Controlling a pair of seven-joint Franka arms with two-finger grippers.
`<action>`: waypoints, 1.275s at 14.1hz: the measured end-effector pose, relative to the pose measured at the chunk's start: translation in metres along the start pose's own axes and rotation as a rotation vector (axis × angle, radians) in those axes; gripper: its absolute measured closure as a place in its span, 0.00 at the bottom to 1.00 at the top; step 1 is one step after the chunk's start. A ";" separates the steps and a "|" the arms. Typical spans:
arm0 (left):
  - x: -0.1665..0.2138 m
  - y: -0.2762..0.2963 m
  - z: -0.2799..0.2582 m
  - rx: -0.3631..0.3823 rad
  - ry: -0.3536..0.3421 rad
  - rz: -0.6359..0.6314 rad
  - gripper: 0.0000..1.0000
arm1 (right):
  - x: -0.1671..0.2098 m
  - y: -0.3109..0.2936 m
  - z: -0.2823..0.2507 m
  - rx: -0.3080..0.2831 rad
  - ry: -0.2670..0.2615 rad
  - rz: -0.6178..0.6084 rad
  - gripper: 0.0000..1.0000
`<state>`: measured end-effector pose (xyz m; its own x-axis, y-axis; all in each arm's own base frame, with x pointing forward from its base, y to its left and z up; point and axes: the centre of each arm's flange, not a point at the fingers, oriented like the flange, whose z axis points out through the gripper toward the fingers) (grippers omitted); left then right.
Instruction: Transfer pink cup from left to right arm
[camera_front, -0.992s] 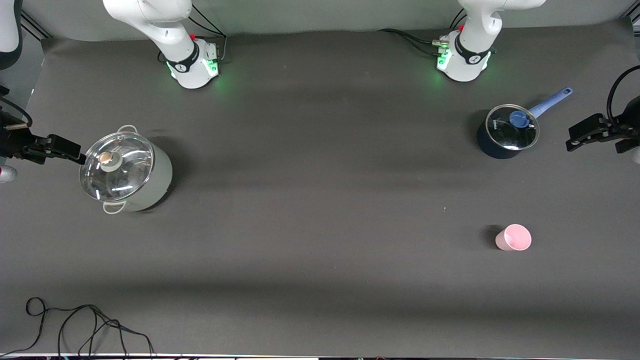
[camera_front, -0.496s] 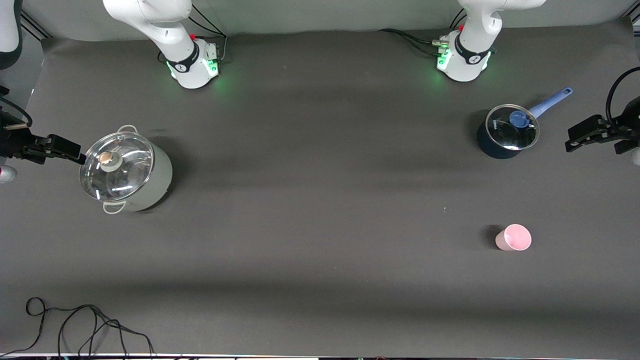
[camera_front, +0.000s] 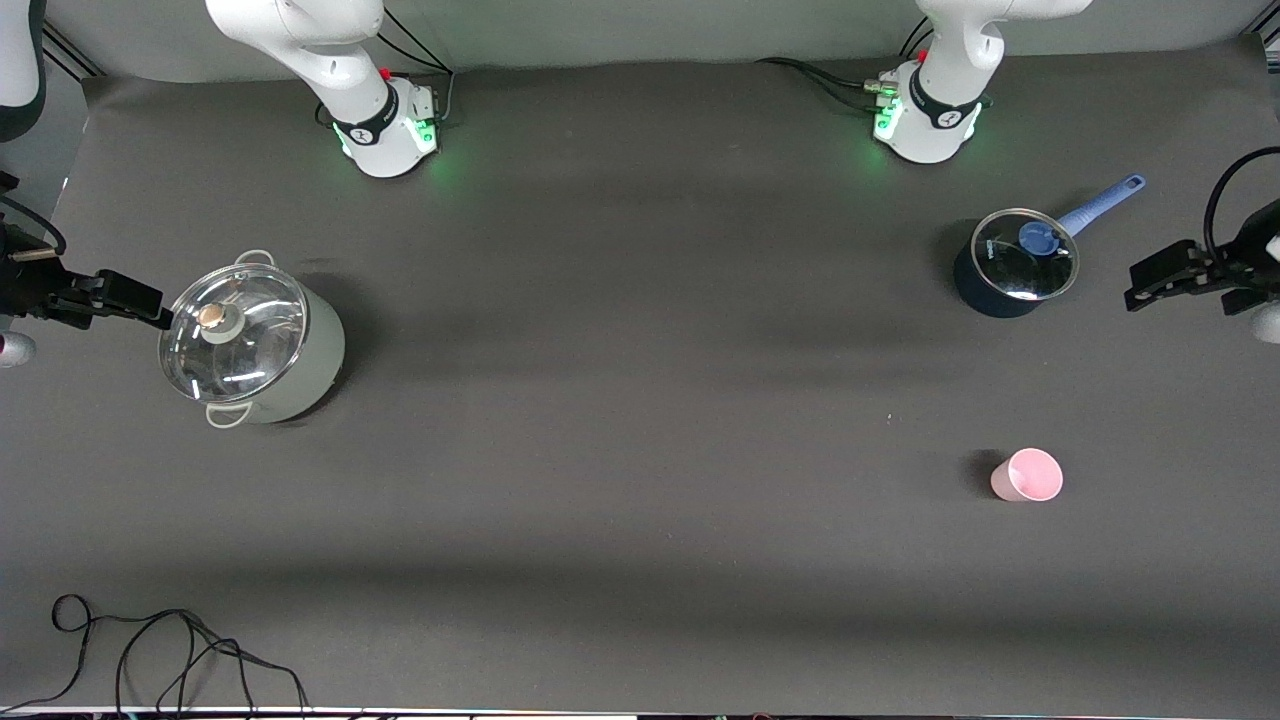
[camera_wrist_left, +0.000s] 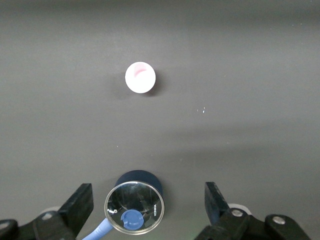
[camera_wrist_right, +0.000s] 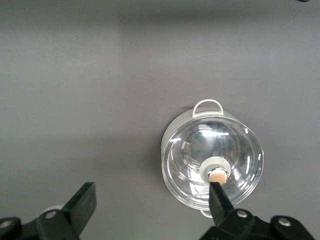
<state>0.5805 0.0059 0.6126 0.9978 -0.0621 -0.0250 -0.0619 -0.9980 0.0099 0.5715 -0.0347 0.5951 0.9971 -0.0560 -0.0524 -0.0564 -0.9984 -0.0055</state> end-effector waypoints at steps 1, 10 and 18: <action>0.003 0.000 0.004 0.001 0.002 0.001 0.00 | 0.000 0.000 0.000 0.000 0.000 0.000 0.00; 0.062 -0.001 0.107 0.012 -0.061 0.000 0.00 | 0.000 0.000 0.000 0.000 0.000 0.033 0.00; 0.108 -0.003 0.232 0.023 -0.099 0.001 0.00 | 0.000 0.000 0.000 0.000 0.000 0.033 0.00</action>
<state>0.6822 0.0004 0.3779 0.9904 -0.0625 -0.1234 -0.0645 -0.9978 -0.0125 0.5716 -0.0347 0.5951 0.9946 -0.0894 -0.0525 -0.0897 -0.9960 -0.0037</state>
